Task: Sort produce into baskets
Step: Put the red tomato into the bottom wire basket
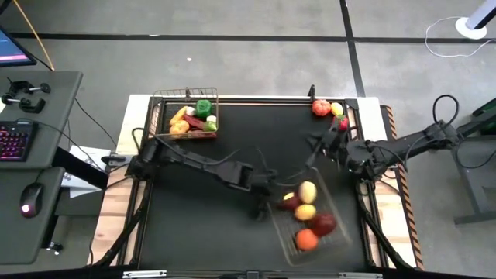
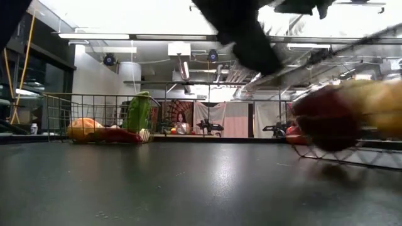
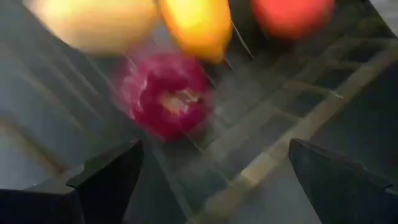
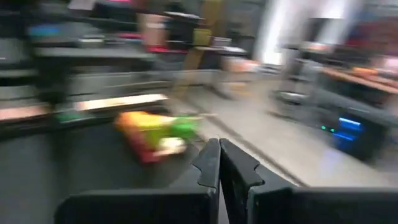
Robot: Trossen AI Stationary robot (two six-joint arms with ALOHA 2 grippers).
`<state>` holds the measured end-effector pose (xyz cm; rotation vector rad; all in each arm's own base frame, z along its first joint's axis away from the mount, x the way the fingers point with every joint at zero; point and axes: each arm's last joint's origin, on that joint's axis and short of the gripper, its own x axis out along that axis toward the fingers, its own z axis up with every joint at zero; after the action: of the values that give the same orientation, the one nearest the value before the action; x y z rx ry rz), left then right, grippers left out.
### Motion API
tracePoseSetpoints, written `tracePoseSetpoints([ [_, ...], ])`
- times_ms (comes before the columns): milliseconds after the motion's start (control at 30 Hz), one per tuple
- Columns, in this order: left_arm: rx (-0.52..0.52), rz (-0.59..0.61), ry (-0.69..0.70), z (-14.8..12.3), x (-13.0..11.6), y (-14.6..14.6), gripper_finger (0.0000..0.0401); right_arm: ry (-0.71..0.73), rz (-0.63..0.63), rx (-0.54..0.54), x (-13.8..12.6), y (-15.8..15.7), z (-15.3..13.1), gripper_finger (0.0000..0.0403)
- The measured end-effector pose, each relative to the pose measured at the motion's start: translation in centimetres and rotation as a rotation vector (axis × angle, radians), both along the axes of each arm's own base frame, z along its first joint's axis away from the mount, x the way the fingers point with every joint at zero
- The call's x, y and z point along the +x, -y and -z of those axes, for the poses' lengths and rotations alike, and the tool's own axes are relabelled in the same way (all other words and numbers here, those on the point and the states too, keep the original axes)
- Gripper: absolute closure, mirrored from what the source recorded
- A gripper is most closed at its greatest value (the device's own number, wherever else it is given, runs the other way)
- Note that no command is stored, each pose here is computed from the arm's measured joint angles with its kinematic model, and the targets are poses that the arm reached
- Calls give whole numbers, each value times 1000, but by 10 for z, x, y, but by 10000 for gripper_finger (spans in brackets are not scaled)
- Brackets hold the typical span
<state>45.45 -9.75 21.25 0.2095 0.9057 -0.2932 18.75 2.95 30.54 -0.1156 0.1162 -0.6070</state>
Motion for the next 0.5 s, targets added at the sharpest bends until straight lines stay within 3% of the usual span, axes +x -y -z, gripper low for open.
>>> tracePoseSetpoints([
  [67,-20,-11,2,9,-15,0,8,7,133,-9,-1,9,-1,403],
  [133,43,-36,112,8,-24,-1,8,18,187,-1,-1,16,-1,403],
  [233,140,-97,312,-16,-31,-9,8,39,161,25,0,21,-2,403],
  [333,120,-104,344,-29,-33,-20,8,50,149,41,0,24,-2,403],
  [500,130,-100,348,-29,-31,-29,8,52,164,41,0,27,-2,403],
])
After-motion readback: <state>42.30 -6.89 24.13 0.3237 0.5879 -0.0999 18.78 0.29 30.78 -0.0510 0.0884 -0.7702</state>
